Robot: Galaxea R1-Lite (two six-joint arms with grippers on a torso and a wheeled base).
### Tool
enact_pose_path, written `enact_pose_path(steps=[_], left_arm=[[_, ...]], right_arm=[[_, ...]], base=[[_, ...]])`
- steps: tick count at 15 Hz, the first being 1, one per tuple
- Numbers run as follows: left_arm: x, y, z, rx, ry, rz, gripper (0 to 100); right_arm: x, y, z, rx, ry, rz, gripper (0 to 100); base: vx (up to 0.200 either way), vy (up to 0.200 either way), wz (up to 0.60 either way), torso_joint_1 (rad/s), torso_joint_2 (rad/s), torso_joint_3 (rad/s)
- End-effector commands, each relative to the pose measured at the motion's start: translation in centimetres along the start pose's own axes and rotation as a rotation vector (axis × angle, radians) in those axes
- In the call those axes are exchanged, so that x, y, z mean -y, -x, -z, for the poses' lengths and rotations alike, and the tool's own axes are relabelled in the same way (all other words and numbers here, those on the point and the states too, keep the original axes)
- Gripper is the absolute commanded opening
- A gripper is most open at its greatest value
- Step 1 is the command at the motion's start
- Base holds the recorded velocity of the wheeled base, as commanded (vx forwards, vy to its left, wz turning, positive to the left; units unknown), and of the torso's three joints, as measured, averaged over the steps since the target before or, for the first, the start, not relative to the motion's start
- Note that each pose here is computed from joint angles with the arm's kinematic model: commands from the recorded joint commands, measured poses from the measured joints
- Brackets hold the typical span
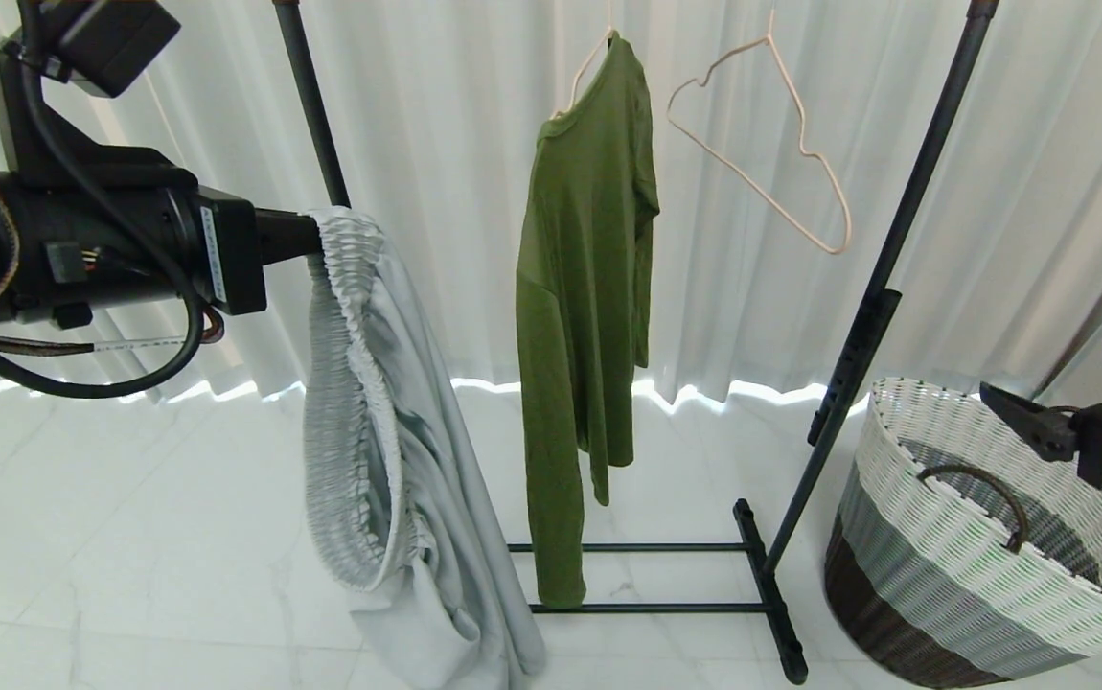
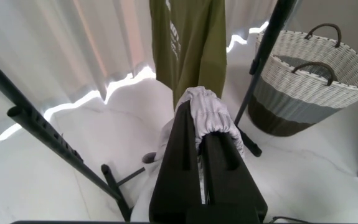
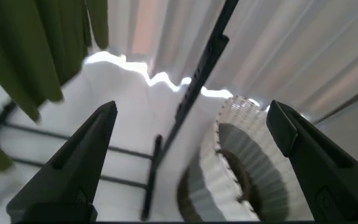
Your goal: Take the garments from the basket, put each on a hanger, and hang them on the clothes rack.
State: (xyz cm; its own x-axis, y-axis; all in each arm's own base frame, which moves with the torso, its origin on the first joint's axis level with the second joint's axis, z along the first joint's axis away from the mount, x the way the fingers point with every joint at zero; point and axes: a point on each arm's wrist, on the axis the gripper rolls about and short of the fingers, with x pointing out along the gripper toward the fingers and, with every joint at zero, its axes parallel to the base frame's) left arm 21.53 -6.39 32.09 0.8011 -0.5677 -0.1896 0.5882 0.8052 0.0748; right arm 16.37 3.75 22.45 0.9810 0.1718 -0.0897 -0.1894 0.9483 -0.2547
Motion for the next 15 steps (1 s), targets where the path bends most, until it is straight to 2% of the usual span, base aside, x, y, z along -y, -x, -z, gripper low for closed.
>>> enact_pose_path(steps=[1,4,6,8,13,15], left_arm=[[-0.3,-0.1,0.0,-0.001,0.003,-0.008,0],[-0.3,-0.2,0.0,-0.003,0.004,-0.011,0],[-0.4,-0.2,0.0,-0.004,0.005,-0.012,0],[-0.4,-0.1,0.0,-0.003,0.004,-0.014,0],[-0.4,0.0,0.0,0.0,0.003,-0.016,0],[-0.5,0.0,0.0,0.0,0.004,-0.02,0]], right_arm=[[0.0,1.0,0.5,0.019,0.008,-0.031,100],[0.3,0.8,0.3,0.029,0.009,-0.041,100],[0.6,0.7,-0.1,0.044,0.004,-0.036,100],[0.9,0.5,-0.2,0.042,0.001,-0.017,100],[0.9,0.6,-0.1,0.043,-0.008,-0.027,100],[0.9,0.5,-0.3,0.069,-0.007,-0.025,100]], base=[[0.0,0.0,0.0,0.0,0.0,0.0],[0.0,0.0,0.0,0.0,0.0,0.0],[0.0,0.0,-0.6,0.002,0.0,0.0],[0.0,0.0,0.0,0.051,-0.15,-0.093],[0.0,0.0,0.0,0.159,-0.42,-0.26],[0.0,0.0,0.0,0.193,-0.47,-0.276]])
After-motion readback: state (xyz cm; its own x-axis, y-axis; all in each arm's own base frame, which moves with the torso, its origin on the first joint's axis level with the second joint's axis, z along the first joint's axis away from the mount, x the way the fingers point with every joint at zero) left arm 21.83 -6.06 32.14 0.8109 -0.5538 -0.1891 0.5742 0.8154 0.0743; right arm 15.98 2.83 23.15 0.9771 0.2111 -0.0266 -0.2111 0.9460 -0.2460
